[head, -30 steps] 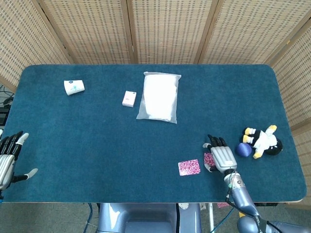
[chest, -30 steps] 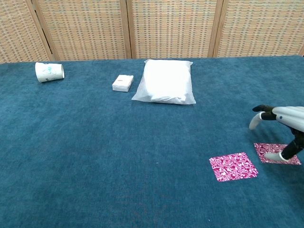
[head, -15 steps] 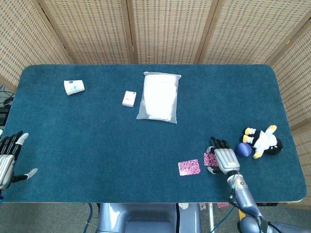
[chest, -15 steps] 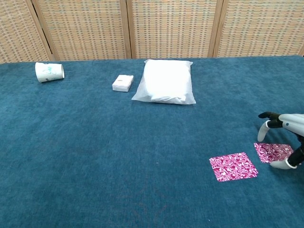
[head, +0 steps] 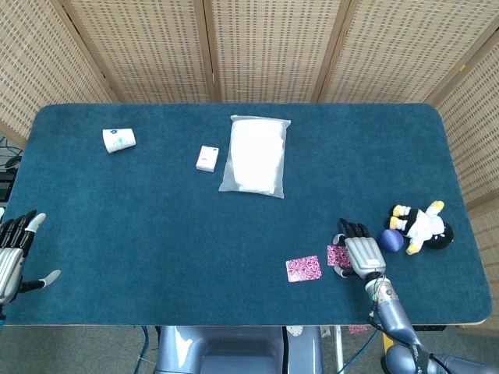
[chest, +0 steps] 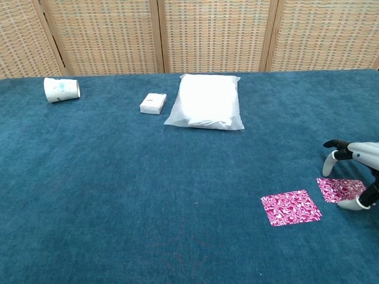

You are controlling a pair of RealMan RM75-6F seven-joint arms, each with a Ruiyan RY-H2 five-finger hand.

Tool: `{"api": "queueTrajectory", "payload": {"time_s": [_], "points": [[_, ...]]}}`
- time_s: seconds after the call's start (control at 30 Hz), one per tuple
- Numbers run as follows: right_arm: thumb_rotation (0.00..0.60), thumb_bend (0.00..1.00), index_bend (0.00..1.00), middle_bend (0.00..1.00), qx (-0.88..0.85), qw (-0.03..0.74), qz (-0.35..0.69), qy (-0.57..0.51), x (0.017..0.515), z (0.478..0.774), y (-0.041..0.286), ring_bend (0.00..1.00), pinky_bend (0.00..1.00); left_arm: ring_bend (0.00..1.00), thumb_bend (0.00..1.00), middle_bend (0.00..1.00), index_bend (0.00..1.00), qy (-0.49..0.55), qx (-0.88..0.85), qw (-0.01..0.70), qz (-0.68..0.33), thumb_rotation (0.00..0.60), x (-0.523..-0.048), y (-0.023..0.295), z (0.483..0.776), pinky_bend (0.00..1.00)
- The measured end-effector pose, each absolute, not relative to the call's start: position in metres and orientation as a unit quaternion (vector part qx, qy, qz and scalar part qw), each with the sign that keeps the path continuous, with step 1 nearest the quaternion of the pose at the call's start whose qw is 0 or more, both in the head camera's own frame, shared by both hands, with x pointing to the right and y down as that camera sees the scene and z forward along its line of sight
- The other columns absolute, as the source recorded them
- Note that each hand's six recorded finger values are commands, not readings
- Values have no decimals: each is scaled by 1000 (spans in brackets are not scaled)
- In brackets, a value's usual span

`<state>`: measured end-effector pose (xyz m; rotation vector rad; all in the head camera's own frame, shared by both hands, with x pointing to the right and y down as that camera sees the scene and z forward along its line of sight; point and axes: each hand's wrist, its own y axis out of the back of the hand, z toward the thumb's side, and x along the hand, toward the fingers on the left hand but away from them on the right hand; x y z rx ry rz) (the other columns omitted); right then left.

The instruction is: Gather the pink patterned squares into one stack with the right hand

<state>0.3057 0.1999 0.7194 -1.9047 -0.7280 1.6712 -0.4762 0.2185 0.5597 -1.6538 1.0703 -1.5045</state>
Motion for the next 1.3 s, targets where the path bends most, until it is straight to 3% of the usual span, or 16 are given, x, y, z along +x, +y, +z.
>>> {"api": "queueTrajectory", "payload": {"time_s": [0.7,0.77,0.93,1.07,1.3], "points": [[600,260,329,0,-691,262,624,-251,314,721,201,0,0,0,0,0,0,408,-630,327,-574,600,-476,219,560,0],[600,260,347,0,-690,267,624,-249,314,722,202,0,0,0,0,0,0,408,-630,327,-574,600,-476,219,560,0],[600,262,510,0,-689,272,624,-248,315,724,204,0,0,0,0,0,0,409,-630,327,-574,600,-476,219,560,0],[600,311,550,0,-690,276,620,-252,314,724,204,0,0,0,0,0,0,409,-630,327,-574,600,-476,219,560,0],[600,311,571,0,-693,283,612,-255,311,722,206,0,0,0,0,0,0,409,-630,326,-573,600,-476,219,560,0]]}}
